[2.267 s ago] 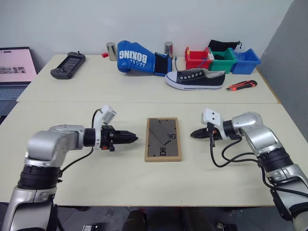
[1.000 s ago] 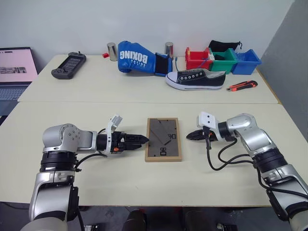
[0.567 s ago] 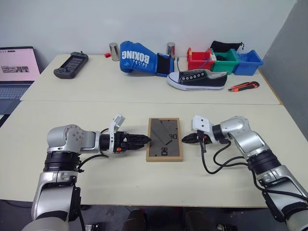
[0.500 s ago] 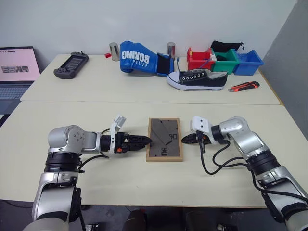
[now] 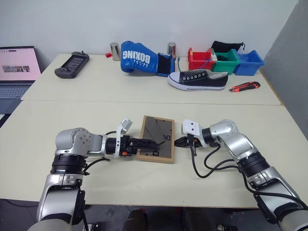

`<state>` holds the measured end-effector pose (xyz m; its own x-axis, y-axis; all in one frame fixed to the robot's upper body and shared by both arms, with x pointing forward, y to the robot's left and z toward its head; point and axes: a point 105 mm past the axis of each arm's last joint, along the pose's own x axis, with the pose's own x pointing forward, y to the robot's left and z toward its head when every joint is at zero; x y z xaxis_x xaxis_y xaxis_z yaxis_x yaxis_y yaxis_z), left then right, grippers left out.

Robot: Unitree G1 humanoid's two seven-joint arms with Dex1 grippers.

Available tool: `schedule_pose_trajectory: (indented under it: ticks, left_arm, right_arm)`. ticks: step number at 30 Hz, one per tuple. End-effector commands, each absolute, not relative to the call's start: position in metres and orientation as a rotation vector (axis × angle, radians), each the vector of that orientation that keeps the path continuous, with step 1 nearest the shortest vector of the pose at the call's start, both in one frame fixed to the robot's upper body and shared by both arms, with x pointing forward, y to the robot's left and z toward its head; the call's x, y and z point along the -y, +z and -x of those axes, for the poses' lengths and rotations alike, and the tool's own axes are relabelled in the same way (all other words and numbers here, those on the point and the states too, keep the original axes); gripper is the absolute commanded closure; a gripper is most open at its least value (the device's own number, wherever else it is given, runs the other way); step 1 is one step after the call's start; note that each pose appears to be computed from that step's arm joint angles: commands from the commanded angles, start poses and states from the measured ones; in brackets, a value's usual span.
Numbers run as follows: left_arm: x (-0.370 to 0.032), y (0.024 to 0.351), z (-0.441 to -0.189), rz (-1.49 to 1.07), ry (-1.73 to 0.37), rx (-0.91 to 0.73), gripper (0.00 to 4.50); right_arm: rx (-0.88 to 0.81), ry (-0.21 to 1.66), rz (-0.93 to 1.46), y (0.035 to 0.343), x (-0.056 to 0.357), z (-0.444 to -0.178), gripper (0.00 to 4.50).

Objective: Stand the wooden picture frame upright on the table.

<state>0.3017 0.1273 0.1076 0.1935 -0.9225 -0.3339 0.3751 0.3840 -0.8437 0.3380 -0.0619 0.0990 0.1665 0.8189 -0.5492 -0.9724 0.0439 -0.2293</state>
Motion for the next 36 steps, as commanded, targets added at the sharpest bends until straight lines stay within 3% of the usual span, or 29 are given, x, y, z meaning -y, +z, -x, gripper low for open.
schedule_pose_trajectory:
  ticks: [1, 11, 12, 20, 26, 33, 36]
  left_arm:
    - [-0.120, 0.104, -0.300, 0.694, -1.034, -0.992, 0.04]
    - [-0.121, 0.104, -0.300, 0.687, -1.034, -0.969, 0.04]
    - [-0.121, 0.104, -0.300, 0.686, -1.034, -0.966, 0.41]
    - [-0.122, 0.108, -0.298, 0.688, -1.046, -0.948, 2.10]
    - [-0.122, 0.111, -0.301, 0.691, -1.042, -0.926, 3.15]
    - [-0.123, 0.125, -0.308, 0.722, -1.030, -0.866, 3.22]
    - [-0.125, 0.148, -0.307, 0.740, -1.071, -0.793, 3.22]
  right_arm:
    - [-0.225, 1.419, 0.657, 0.115, 0.052, -0.337, 4.50]
    - [-0.225, 1.422, 0.655, 0.114, 0.051, -0.335, 4.50]
    - [-0.227, 1.420, 0.656, 0.113, 0.052, -0.336, 4.50]
    - [-0.231, 1.403, 0.657, 0.114, 0.056, -0.338, 4.50]
    - [-0.227, 1.398, 0.653, 0.114, 0.056, -0.337, 4.50]
    - [-0.229, 1.363, 0.639, 0.117, 0.065, -0.340, 4.50]
    - [-0.241, 1.322, 0.642, 0.123, 0.088, -0.341, 4.50]
